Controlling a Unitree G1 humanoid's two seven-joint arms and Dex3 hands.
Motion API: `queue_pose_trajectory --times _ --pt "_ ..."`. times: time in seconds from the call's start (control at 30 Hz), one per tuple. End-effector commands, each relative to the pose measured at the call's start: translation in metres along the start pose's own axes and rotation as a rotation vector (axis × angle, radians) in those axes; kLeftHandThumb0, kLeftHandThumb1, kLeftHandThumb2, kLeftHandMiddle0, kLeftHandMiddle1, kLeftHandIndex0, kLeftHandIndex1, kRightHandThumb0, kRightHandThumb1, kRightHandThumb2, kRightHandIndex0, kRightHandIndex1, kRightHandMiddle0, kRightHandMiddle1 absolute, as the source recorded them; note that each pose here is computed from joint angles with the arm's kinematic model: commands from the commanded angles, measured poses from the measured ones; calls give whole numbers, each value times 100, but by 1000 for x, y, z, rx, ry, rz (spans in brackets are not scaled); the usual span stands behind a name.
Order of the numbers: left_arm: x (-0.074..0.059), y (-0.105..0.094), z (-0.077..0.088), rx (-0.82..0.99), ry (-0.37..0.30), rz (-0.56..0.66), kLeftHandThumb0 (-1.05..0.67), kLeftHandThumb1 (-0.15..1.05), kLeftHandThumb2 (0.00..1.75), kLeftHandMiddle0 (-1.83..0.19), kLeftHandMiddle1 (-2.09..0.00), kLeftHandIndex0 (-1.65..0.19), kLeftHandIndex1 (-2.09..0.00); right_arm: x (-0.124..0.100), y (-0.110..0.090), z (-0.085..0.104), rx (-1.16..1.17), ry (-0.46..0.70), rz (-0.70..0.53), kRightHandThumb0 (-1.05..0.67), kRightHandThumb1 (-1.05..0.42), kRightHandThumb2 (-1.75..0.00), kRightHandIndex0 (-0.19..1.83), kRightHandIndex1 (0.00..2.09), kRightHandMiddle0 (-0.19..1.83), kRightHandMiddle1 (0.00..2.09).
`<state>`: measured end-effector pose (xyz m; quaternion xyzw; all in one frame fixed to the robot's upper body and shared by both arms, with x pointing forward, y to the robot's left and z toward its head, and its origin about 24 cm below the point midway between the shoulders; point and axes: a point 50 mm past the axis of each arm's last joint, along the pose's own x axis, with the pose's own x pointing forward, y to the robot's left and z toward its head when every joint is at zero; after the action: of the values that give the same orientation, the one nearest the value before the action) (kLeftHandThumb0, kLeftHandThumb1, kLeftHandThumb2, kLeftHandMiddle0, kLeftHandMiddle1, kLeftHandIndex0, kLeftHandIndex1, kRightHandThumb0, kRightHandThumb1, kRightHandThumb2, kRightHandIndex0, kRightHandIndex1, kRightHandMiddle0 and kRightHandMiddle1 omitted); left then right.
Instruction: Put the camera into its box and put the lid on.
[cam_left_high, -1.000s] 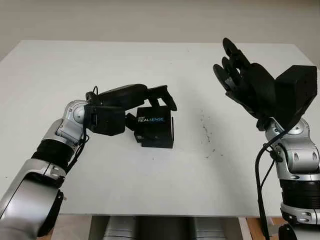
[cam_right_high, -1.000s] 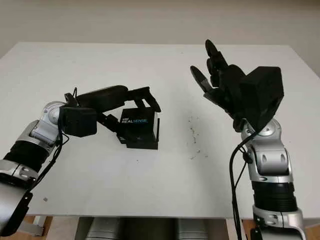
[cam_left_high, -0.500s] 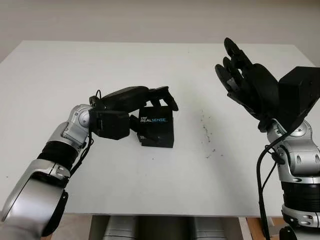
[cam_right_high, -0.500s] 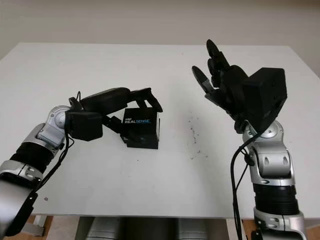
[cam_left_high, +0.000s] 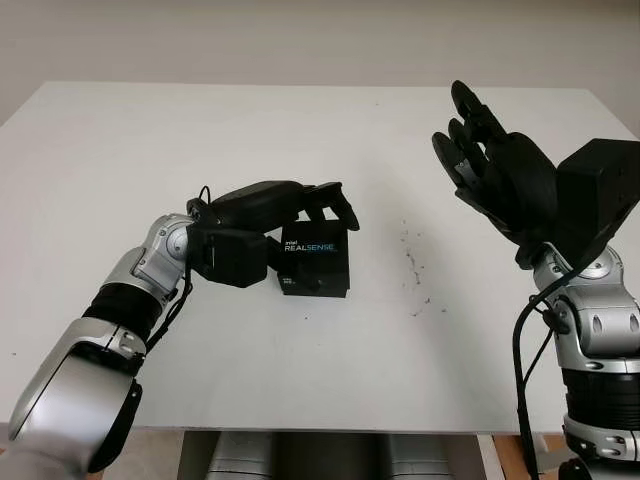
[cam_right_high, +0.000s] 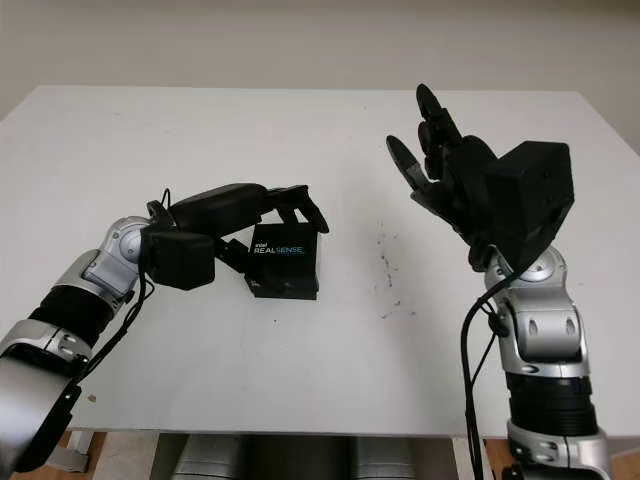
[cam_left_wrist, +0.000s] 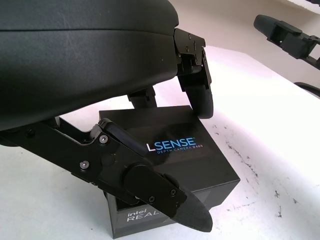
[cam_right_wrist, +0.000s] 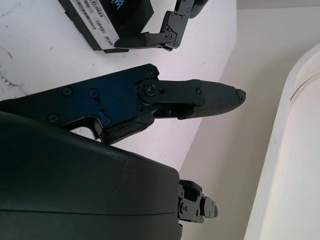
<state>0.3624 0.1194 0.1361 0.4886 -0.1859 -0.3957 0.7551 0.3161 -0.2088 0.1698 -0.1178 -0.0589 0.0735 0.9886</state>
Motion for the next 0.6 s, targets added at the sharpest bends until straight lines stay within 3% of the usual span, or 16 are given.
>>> queue_pose_trajectory --times 0.0,0.33,0.4,0.47,0.5,0.53,0.57 --pt "3 -2 3 10 -7 -23 -7 93 5 -37 -155 -32 -158 -2 0 4 -1 -19 -2 -73 -105 -39 -13 5 -8 6" --pt "7 -2 7 39 -5 -46 -7 92 5 -35 -153 -33 -157 -3 0 3 13 -17 -2 -73 -105 -39 -14 5 -8 5" --pt "7 -3 6 91 33 -65 -15 91 5 -34 -149 -30 -152 -2 0 3 13 -17 -5 -74 -105 -38 -14 5 -8 5" --pt "7 -4 4 129 87 -107 -37 93 6 -20 -108 -13 -125 -2 0 3 8 -17 -4 -73 -105 -39 -13 5 -8 6" --pt "7 -4 3 139 109 -130 -45 95 6 -21 -76 -10 -103 -2 0 3 8 -16 -2 -73 -105 -39 -13 5 -8 6" --pt "7 -5 2 145 130 -153 -55 99 6 -17 -37 -7 -67 -2 0 3 12 -15 -2 -73 -105 -39 -13 5 -8 5" --pt "6 -5 2 155 148 -176 -61 102 6 -11 -22 -8 -43 -2 0 3 13 -17 0 -73 -105 -38 -13 5 -8 5"
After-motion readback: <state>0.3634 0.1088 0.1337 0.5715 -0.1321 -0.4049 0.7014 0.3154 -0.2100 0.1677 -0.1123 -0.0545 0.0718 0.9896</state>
